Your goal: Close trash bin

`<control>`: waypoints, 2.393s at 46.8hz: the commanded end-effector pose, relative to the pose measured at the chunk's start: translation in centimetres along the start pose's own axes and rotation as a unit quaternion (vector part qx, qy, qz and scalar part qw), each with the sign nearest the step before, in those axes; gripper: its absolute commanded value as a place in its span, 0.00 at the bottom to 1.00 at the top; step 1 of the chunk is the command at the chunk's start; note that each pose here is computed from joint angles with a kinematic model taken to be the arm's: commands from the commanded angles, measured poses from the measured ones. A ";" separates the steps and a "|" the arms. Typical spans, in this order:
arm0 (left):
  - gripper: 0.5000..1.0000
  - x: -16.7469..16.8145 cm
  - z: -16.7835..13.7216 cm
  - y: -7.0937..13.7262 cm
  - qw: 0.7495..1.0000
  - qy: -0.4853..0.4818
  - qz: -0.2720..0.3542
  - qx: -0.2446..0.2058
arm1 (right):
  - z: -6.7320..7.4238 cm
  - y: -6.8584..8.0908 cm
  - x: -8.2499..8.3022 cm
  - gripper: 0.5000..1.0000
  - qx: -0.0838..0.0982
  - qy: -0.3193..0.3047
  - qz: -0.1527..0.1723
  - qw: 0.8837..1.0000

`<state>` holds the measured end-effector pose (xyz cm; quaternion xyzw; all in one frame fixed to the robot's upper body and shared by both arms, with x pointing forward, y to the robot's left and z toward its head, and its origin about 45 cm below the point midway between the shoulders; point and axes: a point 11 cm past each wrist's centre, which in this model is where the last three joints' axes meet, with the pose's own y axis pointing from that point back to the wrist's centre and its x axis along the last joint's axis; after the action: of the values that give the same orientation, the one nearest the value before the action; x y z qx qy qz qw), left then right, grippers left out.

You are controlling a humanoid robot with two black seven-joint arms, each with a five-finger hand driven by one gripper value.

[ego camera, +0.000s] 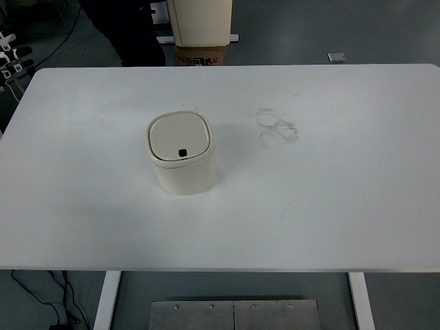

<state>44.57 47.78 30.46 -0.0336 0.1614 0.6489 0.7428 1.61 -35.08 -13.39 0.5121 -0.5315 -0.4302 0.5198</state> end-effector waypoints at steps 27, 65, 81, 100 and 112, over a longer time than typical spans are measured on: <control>1.00 3.6 -8.0 0.7 0.975 0.204 0.065 -0.053 | 0.0 0.0 0.0 0.98 0.000 0.000 0.000 1.000; 1.00 6.2 -12.2 3.7 0.953 0.279 0.099 -0.069 | 0.2 0.0 -0.2 0.98 -0.002 0.001 -0.004 1.000; 1.00 6.2 -12.6 3.8 0.952 0.279 0.102 -0.067 | 0.0 0.0 -0.1 0.98 0.000 0.000 -0.001 1.000; 1.00 6.5 -12.0 3.9 0.952 0.270 0.109 -0.093 | 0.0 0.0 -0.1 0.98 0.000 -0.001 -0.001 1.000; 1.00 6.0 -11.8 3.3 0.957 0.256 0.105 -0.082 | 0.0 0.0 -0.1 0.98 0.000 -0.001 -0.001 1.000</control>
<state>39.57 51.06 18.17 -0.2463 0.2944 0.7033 0.5984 1.67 -34.99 -13.40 0.5128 -0.5314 -0.4309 0.5186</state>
